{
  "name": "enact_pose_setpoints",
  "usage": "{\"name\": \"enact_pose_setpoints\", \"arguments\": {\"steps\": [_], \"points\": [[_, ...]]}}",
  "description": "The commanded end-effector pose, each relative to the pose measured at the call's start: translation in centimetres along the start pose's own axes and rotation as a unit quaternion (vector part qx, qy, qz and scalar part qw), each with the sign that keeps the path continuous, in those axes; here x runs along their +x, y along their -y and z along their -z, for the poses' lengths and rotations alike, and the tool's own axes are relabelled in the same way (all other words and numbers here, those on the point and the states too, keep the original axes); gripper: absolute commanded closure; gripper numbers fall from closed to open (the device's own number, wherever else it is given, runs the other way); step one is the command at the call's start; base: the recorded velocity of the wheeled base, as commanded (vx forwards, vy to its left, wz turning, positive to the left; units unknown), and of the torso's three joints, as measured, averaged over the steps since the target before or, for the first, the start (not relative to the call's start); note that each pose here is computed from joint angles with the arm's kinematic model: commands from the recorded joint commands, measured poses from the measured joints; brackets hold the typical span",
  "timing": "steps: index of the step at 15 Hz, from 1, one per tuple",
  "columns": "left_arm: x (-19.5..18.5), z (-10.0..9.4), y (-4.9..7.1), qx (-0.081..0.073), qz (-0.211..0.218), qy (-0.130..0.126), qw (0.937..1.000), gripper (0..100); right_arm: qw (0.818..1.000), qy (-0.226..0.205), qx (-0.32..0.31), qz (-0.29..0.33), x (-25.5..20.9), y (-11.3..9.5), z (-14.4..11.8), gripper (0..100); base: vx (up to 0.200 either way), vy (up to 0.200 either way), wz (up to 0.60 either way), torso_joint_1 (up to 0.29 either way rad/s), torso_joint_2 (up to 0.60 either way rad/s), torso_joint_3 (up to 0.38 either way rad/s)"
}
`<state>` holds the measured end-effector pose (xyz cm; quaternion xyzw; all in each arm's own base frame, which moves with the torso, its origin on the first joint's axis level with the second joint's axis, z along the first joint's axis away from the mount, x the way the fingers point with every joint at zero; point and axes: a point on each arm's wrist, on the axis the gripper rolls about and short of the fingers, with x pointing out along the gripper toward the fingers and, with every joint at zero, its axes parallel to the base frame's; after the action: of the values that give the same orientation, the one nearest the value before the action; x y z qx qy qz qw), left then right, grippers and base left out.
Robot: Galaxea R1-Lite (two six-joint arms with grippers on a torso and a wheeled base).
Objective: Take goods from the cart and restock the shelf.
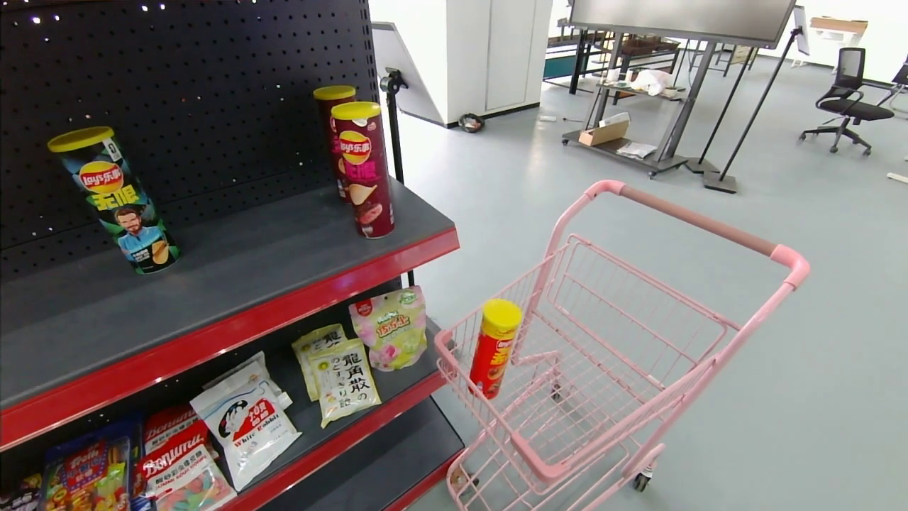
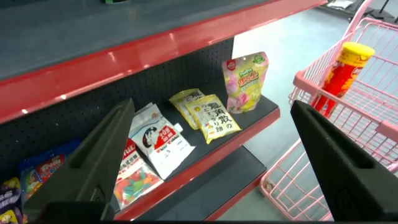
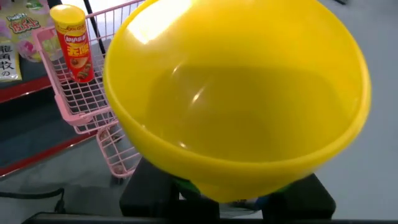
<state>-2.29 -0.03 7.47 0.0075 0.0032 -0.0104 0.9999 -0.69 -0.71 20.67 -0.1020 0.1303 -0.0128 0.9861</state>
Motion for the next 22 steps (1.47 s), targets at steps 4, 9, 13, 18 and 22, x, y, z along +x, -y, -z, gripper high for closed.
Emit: {"name": "enact_pose_setpoints", "arguments": {"steps": [4, 9, 13, 18, 22], "points": [[0.0, 0.0, 0.0, 0.0, 0.0, -0.001, 1.0, 0, 1.0, -0.017, -0.004, -0.003, 0.6, -0.2, -0.1, 100, 0.0, 0.0, 0.0, 0.171, -0.41, -0.242], [0.0, 0.0, 0.0, 0.0, 0.0, -0.001, 1.0, 0, 1.0, -0.025, -0.006, -0.005, 0.8, -0.3, 0.4, 100, 0.0, 0.0, 0.0, 0.157, -0.37, -0.211], [0.0, 0.0, 0.0, 0.0, 0.0, -0.001, 1.0, 0, 1.0, -0.022, -0.006, -0.003, 1.2, -0.4, 0.8, 100, 0.0, 0.0, 0.0, 0.157, -0.36, -0.2], [0.0, 0.0, 0.0, 0.001, 0.0, -0.001, 1.0, 0, 1.0, -0.025, -0.007, -0.003, 1.4, -0.6, 1.3, 100, 0.0, 0.0, 0.24, 0.061, -0.13, -0.069], [0.0, 0.0, 0.0, 0.001, 0.0, 0.0, 1.0, 0, 1.0, -0.019, -0.009, -0.003, 1.2, -0.5, 1.6, 100, 0.0, 0.0, 0.6, 0.006, -0.01, -0.002]]}}
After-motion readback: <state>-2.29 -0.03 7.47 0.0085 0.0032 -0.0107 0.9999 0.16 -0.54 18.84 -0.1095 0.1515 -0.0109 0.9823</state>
